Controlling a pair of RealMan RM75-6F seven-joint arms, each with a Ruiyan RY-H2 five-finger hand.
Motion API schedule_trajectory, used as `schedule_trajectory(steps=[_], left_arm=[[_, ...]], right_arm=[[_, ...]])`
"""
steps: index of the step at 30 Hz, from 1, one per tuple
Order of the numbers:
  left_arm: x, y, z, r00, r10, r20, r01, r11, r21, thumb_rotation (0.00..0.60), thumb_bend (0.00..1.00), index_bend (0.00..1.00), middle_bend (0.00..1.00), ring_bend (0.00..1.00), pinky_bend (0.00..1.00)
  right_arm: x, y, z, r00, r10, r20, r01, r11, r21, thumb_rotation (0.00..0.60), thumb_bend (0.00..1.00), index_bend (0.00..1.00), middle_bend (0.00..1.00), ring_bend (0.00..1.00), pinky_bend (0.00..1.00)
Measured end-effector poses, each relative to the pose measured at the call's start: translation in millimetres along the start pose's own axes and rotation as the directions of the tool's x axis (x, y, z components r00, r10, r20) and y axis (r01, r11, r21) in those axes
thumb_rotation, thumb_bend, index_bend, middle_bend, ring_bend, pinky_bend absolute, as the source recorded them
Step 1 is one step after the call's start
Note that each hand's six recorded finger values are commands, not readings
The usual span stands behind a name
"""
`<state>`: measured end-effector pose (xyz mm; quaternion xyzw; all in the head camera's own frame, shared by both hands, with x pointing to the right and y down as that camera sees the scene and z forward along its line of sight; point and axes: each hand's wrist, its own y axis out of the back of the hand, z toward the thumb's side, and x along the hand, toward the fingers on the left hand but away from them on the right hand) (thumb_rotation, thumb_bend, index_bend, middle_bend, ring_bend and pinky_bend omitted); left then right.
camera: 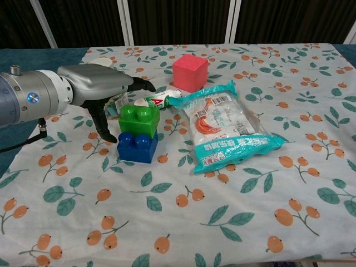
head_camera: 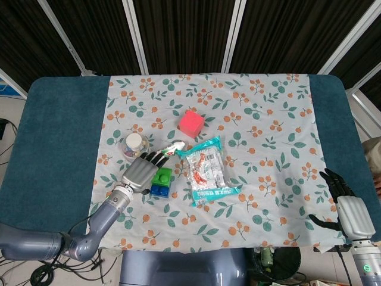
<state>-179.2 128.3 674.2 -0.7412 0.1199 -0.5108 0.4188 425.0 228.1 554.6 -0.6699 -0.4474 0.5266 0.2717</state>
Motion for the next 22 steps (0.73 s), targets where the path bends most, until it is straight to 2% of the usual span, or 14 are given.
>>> schedule_trajectory(steps=[7, 12, 16, 22], left_arm=[[-18, 18, -5, 0.998, 0.068, 0.011, -0.067, 0.996, -0.065, 0.600, 0.01, 0.00, 0.00, 0.00, 0.08], [-48, 32, -21, 0.989, 0.149, -0.006, -0.149, 0.985, -0.090, 0.600, 0.02, 0.00, 0.00, 0.00, 0.08], [-83, 35, -47, 0.973, 0.220, -0.063, -0.225, 0.970, -0.088, 0.600, 0.01, 0.00, 0.00, 0.00, 0.08], [-147, 19, -91, 0.940, 0.285, -0.189, -0.304, 0.950, -0.076, 0.600, 0.01, 0.00, 0.00, 0.00, 0.08]], right_arm=[[0, 0, -1, 1.000, -0.002, 0.002, 0.002, 1.000, 0.006, 0.600, 0.21, 0.02, 0.00, 0.00, 0.21], [0, 0, 0, 1.000, -0.003, 0.000, 0.003, 1.000, 0.022, 0.600, 0.22, 0.02, 0.00, 0.00, 0.21], [1, 0, 1, 1.000, -0.010, -0.007, 0.010, 0.999, 0.038, 0.600, 0.22, 0.02, 0.00, 0.00, 0.21], [1, 0, 2, 1.000, -0.016, -0.011, 0.017, 0.998, 0.057, 0.600, 0.22, 0.02, 0.00, 0.00, 0.21]])
